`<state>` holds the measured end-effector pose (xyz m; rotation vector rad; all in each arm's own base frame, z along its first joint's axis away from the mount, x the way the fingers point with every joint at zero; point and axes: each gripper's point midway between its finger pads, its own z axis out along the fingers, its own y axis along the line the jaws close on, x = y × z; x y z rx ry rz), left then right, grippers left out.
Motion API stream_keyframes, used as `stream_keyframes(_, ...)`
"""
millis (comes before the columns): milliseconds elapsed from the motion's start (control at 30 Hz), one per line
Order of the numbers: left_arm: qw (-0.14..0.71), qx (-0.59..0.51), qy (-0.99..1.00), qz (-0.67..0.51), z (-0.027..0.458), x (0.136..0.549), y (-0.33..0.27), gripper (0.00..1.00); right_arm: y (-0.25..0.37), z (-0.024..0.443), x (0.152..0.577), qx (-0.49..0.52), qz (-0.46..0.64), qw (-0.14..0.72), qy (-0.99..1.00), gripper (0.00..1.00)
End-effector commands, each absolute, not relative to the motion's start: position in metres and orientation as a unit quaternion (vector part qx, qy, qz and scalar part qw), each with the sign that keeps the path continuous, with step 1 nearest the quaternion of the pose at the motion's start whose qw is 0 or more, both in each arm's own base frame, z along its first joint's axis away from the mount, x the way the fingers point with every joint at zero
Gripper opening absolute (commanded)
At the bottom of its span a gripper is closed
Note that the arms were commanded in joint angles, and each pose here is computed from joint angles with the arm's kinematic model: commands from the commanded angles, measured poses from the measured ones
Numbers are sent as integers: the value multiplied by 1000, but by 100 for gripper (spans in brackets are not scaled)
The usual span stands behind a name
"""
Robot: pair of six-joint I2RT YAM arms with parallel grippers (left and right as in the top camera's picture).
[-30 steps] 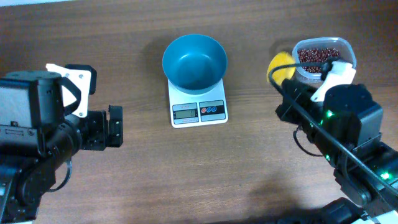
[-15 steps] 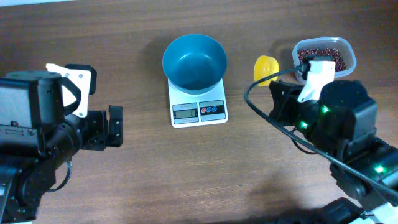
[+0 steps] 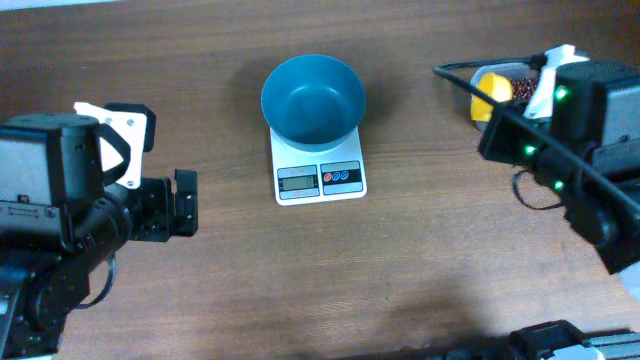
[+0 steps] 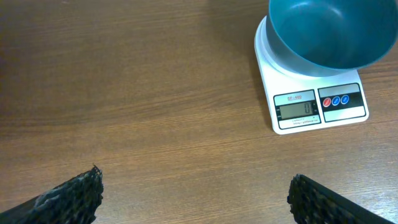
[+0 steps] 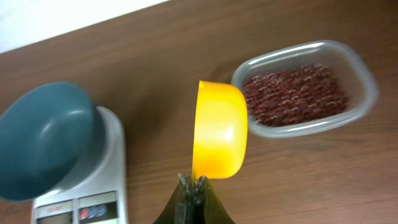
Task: Scoop item into bowl and weigh 50g on scale
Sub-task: 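Lower the scoop into the red beans with the right gripper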
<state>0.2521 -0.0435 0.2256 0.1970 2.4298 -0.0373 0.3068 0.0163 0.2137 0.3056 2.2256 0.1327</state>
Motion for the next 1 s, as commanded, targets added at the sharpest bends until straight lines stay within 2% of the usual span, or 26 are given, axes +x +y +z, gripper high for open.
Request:
stream_keyframes(0,351,81,933,-19,232,253,-45,99,-6,223,304,79,-8,431,899,4)
stream_keyframes(233,351,81,933,-19,232,253,-45,99,-37,214,318,98,-46,425,899,4)
stream_keyframes(500,351,81,933,-19,232,253,-45,99,-37,291,363,97,-30,583,806,4)
stream_keyframes(667,360,77,930,-3,235,257,-39,99,-37,288,364,96,-29,579,809,4)
stream_keyframes(767,371,91,923,-39,240,260,-53,99,-37,284,363,96,-30,571,815,4)
stream_keyframes(800,374,112,919,-57,241,260,-62,99,-37,283,362,96,-30,570,815,4)
stream_keyframes(900,382,287,873,-98,246,249,-97,99,-37,284,363,96,-30,571,815,4)
stream_keyframes(967,388,346,847,-108,248,244,-107,99,-37,284,363,96,-30,571,815,4)
